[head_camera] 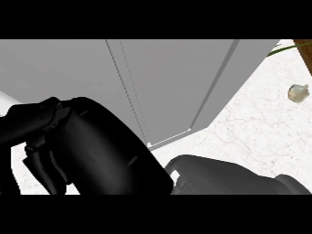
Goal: Pick up the wine, place it into the cabinet and close the cabinet
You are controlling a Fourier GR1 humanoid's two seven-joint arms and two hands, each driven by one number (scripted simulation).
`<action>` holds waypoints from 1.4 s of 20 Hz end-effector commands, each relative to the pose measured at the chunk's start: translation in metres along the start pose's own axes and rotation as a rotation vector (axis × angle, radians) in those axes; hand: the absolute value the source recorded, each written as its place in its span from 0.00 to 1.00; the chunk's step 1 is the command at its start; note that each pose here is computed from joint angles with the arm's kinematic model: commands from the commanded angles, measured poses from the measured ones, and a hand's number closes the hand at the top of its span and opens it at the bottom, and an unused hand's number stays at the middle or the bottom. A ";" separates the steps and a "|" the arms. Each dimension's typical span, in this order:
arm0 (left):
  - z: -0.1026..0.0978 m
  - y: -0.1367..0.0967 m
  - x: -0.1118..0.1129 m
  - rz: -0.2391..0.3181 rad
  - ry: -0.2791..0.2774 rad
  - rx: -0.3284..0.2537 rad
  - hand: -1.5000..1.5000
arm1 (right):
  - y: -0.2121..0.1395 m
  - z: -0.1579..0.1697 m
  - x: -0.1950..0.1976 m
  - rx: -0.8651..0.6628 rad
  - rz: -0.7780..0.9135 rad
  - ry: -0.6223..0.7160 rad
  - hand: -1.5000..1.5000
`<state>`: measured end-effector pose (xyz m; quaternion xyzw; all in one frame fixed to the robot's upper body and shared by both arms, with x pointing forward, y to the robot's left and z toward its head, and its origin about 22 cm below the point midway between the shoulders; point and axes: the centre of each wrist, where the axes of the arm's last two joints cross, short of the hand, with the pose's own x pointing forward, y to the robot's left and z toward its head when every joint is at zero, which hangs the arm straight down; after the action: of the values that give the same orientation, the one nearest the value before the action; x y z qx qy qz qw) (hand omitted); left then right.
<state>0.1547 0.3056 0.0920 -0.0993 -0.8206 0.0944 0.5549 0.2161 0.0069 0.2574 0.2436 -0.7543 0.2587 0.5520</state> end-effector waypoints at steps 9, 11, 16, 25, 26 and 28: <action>-0.012 0.005 -0.013 -0.006 -0.010 0.036 0.00 | -0.038 -0.087 0.001 -0.142 0.158 0.000 1.00; 0.005 -0.010 -0.010 0.006 -0.019 0.018 0.00 | -0.062 -0.088 -0.036 -0.139 0.149 0.027 1.00; -0.013 0.013 -0.008 -0.017 -0.006 0.022 0.00 | -0.095 -0.098 -0.033 -0.153 0.171 0.049 1.00; -0.015 0.001 0.003 -0.008 -0.022 -0.001 0.00 | -0.141 -0.095 -0.074 -0.205 0.265 0.063 1.00; -0.012 0.001 -0.005 -0.035 -0.017 -0.001 0.00 | -0.150 -0.089 -0.079 -0.213 0.270 0.069 1.00; -0.018 0.000 0.000 -0.021 -0.029 -0.004 0.00 | -0.142 -0.095 -0.079 -0.237 0.309 0.042 1.00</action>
<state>0.1692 0.3078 0.0967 -0.0915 -0.8262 0.0913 0.5483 0.3568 0.0096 0.2448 0.1409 -0.8034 0.2922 0.4994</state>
